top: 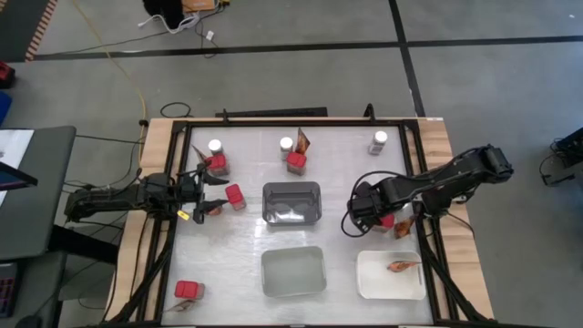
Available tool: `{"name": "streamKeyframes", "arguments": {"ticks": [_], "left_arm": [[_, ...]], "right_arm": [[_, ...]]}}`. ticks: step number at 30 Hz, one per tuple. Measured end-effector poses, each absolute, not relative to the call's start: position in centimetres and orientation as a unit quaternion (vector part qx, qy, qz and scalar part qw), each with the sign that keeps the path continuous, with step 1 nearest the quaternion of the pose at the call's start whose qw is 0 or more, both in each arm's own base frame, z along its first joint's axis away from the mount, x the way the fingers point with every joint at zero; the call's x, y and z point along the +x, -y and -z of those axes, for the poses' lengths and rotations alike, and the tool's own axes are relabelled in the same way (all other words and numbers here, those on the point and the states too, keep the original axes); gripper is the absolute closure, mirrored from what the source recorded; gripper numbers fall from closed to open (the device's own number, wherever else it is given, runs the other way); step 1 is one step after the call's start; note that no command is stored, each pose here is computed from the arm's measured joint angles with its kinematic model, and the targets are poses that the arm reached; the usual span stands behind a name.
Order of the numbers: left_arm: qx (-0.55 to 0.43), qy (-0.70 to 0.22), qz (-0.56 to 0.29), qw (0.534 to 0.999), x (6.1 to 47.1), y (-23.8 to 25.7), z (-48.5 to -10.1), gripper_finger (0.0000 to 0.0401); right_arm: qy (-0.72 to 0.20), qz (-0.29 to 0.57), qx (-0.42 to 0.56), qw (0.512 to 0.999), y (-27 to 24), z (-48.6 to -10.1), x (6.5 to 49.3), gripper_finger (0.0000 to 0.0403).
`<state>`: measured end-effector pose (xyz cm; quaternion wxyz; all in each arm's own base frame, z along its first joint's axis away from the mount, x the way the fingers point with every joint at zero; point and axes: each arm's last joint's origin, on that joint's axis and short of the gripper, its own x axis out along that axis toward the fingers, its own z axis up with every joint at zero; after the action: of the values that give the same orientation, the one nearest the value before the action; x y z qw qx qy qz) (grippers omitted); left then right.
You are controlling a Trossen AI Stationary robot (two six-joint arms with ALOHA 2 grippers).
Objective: Sort spices by type
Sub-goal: Put the red seasoning can into the black bin
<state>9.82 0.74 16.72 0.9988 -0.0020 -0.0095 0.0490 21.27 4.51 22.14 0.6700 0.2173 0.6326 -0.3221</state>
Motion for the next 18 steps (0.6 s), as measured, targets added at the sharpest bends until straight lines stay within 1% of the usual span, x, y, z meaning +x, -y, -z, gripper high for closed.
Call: {"name": "streamKeyframes", "arguments": {"ticks": [4, 12, 18], "left_arm": [[-0.002, 0.01, -0.049, 0.999, 9.8, -0.7, -16.7, 0.0119], [-0.002, 0.01, -0.049, 0.999, 9.8, -0.7, -16.7, 0.0119], [-0.002, 0.01, -0.049, 0.999, 9.8, -0.7, -16.7, 0.0119]], "right_arm": [[-0.652, 0.293, 0.181, 0.676, -4.5, -22.8, 21.2, 0.0081], [-0.693, 0.203, 0.115, 0.682, -5.3, -22.9, 20.9, 0.0081], [-0.703, 0.169, 0.084, 0.686, -5.9, -22.9, 20.7, 0.0081]]}}
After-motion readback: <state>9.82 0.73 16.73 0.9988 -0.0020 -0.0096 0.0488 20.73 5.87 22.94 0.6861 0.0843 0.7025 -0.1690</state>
